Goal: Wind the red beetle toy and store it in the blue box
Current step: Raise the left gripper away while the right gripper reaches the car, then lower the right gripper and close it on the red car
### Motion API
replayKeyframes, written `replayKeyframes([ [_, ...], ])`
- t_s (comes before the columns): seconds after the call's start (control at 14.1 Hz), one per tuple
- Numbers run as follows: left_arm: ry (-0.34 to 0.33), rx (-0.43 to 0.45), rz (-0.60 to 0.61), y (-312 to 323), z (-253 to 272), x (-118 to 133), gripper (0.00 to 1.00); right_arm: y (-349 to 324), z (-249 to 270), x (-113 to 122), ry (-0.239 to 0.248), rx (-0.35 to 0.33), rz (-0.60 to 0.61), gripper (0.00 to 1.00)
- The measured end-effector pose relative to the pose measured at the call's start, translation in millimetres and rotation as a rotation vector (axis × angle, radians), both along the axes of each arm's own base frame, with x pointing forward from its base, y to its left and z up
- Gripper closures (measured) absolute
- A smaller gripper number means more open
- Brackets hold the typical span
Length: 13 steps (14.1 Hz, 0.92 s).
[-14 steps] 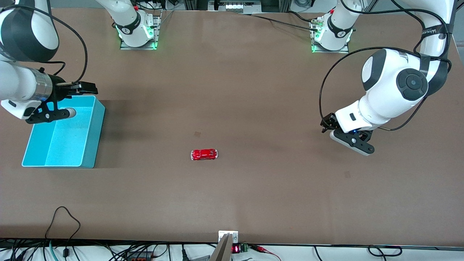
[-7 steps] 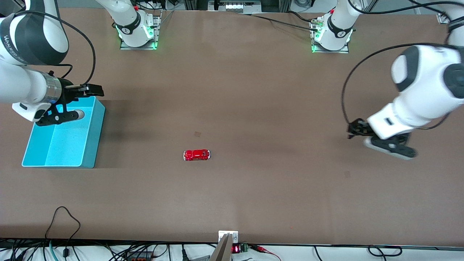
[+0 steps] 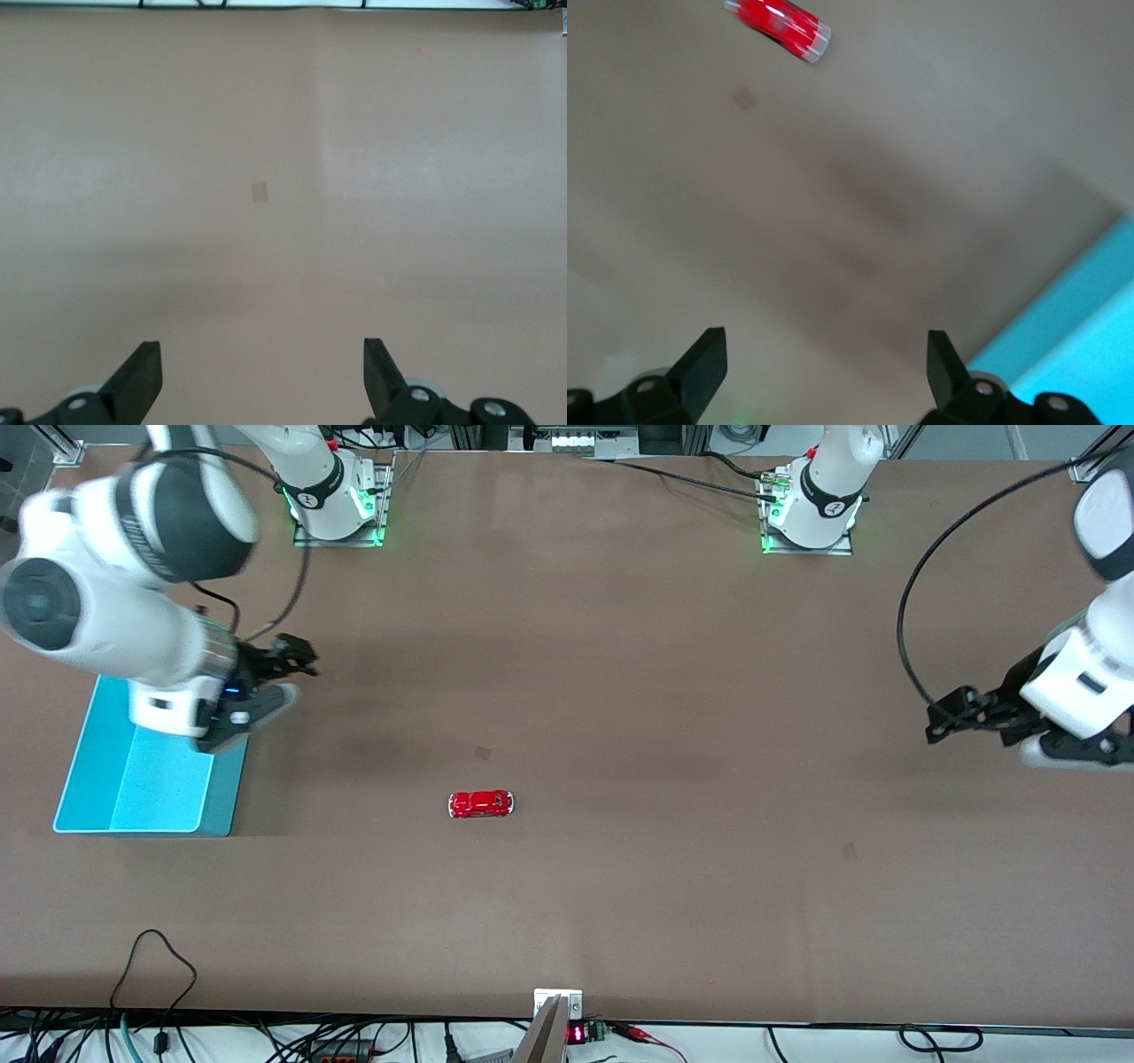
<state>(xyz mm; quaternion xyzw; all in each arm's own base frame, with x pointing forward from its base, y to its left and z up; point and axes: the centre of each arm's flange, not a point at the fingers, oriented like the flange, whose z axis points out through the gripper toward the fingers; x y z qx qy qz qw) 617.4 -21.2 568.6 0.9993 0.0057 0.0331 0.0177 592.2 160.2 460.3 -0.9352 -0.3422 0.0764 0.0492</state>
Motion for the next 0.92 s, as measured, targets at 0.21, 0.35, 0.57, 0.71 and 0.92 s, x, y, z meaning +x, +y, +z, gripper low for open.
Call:
replayKeyframes([
  [0.21,0.012,-0.004,0.014,8.3,23.0,-17.3,0.0,74.2,-32.6,-0.5,-0.065,0.046,0.203,0.0],
  [0.35,0.031,-0.005,0.022,14.2,28.1,-24.5,0.0,114.7,-60.2,-1.5,-0.115,0.043,0.308,0.0],
  [0.57,0.043,-0.005,0.027,16.9,23.9,-25.4,0.0,143.4,-108.6,5.9,-0.184,0.018,0.446,0.0],
  [0.71,0.048,-0.005,0.027,16.8,21.1,-25.2,0.0,150.7,-145.9,14.0,-0.216,0.042,0.526,0.0],
  [0.92,0.05,-0.005,0.026,16.6,20.1,-25.2,0.0,156.1,-194.7,23.5,-0.257,0.075,0.604,0.0],
])
